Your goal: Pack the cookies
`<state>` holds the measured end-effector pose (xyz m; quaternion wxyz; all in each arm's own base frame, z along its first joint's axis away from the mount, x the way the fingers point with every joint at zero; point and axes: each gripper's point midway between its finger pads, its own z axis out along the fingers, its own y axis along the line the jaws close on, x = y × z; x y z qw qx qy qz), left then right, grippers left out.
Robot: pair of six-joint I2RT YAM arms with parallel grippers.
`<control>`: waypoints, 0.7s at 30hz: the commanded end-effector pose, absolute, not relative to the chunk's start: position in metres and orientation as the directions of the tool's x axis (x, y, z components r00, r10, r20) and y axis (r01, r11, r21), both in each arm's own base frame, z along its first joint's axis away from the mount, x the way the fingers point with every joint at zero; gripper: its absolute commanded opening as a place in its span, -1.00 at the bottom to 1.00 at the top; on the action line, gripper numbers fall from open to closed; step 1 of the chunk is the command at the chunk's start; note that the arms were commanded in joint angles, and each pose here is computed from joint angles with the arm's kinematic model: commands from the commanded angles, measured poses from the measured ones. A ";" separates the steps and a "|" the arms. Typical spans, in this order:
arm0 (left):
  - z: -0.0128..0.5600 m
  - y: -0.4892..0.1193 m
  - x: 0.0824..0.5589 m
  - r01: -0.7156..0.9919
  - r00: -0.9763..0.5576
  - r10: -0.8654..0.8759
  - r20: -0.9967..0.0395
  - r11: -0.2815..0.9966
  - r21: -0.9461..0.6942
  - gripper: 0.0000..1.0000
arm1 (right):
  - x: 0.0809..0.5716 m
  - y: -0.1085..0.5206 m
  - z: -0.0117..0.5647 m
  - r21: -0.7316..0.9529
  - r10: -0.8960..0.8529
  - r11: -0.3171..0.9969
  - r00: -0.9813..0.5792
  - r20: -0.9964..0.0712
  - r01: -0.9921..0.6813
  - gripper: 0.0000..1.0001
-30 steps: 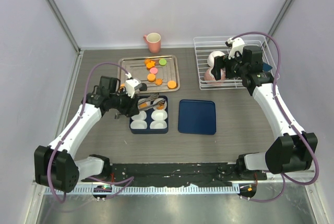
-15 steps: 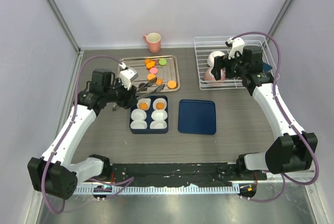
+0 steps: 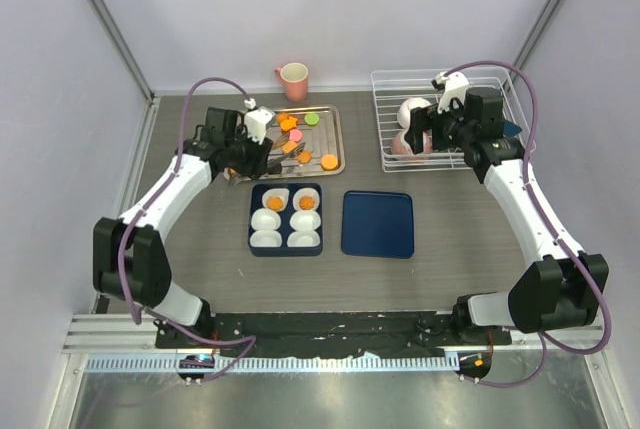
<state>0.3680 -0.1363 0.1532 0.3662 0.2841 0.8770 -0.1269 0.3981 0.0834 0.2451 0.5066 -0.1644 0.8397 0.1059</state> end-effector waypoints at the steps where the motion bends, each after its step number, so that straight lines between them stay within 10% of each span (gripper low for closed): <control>1: 0.169 -0.131 0.408 0.538 -0.521 0.398 -0.755 0.840 0.072 -0.03 | 0.403 0.083 0.253 -0.002 -0.171 0.921 -0.401 -0.900 -0.388 0.99; 21: 0.140 -0.127 0.435 0.519 -0.565 0.389 -0.728 0.853 0.053 0.04 | 0.403 0.085 0.249 0.007 -0.171 0.918 -0.411 -0.896 -0.397 0.99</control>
